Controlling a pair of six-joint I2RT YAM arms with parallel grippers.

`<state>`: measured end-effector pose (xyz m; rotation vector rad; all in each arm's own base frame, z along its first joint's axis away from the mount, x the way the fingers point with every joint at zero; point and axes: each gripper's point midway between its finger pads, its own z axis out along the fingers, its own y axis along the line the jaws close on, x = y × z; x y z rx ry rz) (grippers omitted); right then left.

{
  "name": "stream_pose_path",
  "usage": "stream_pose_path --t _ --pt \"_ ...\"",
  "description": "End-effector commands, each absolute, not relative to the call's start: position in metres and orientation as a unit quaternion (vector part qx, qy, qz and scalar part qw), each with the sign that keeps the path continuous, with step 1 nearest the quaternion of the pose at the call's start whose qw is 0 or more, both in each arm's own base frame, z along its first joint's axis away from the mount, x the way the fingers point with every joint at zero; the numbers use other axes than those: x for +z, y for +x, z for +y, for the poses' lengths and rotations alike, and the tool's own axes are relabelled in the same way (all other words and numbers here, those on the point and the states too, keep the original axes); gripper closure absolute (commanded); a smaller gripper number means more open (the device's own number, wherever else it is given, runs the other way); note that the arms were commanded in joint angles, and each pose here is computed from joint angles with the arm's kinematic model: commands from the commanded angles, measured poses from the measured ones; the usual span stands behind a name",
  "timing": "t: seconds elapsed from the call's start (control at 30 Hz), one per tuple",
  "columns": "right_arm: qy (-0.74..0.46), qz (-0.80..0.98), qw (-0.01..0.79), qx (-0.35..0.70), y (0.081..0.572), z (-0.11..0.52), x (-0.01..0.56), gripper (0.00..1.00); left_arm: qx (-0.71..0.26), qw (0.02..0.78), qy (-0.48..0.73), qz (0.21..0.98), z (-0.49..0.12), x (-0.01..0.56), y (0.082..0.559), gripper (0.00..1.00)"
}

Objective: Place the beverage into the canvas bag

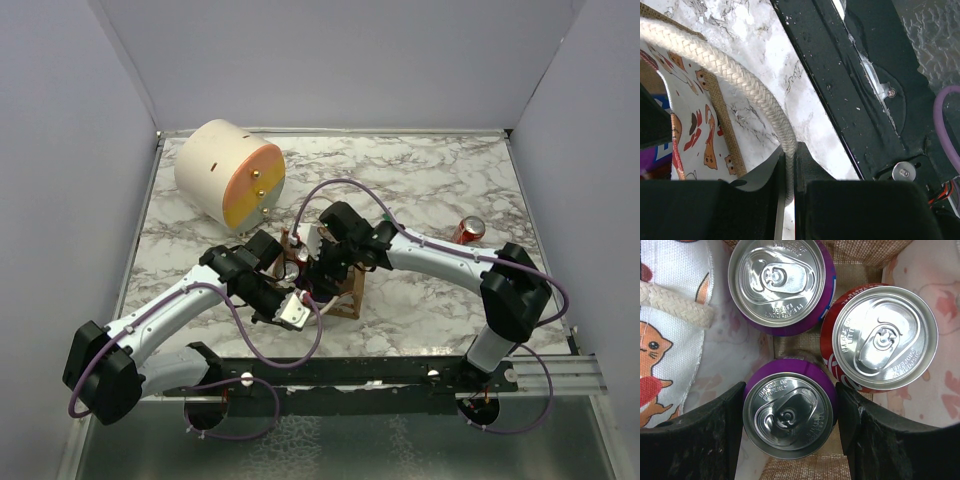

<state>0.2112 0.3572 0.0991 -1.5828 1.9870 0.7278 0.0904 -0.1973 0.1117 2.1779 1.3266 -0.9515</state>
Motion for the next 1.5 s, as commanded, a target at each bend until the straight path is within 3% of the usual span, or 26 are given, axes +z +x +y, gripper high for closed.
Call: stream_pose_path --t 0.0,0.33,0.63,0.87,1.47 --pt "-0.575 0.728 0.248 0.28 0.204 0.376 0.098 0.74 -0.354 0.214 0.782 0.466 -0.201 0.113 0.089 0.91" --pt "-0.565 0.742 0.237 0.273 0.199 0.376 0.087 0.62 -0.354 0.213 0.781 0.468 -0.202 0.113 0.09 0.91" --pt "-0.567 0.74 0.242 0.269 0.197 0.37 0.088 0.32 -0.354 0.213 0.781 0.469 -0.202 0.113 0.09 0.91" --pt "-0.569 0.738 0.245 0.267 0.196 0.367 0.09 0.18 -0.353 0.214 0.781 0.469 -0.202 0.114 0.091 0.91" --pt "-0.574 0.722 0.256 0.289 0.197 0.364 0.115 0.06 -0.341 0.214 0.787 0.468 -0.199 0.111 0.093 0.91"
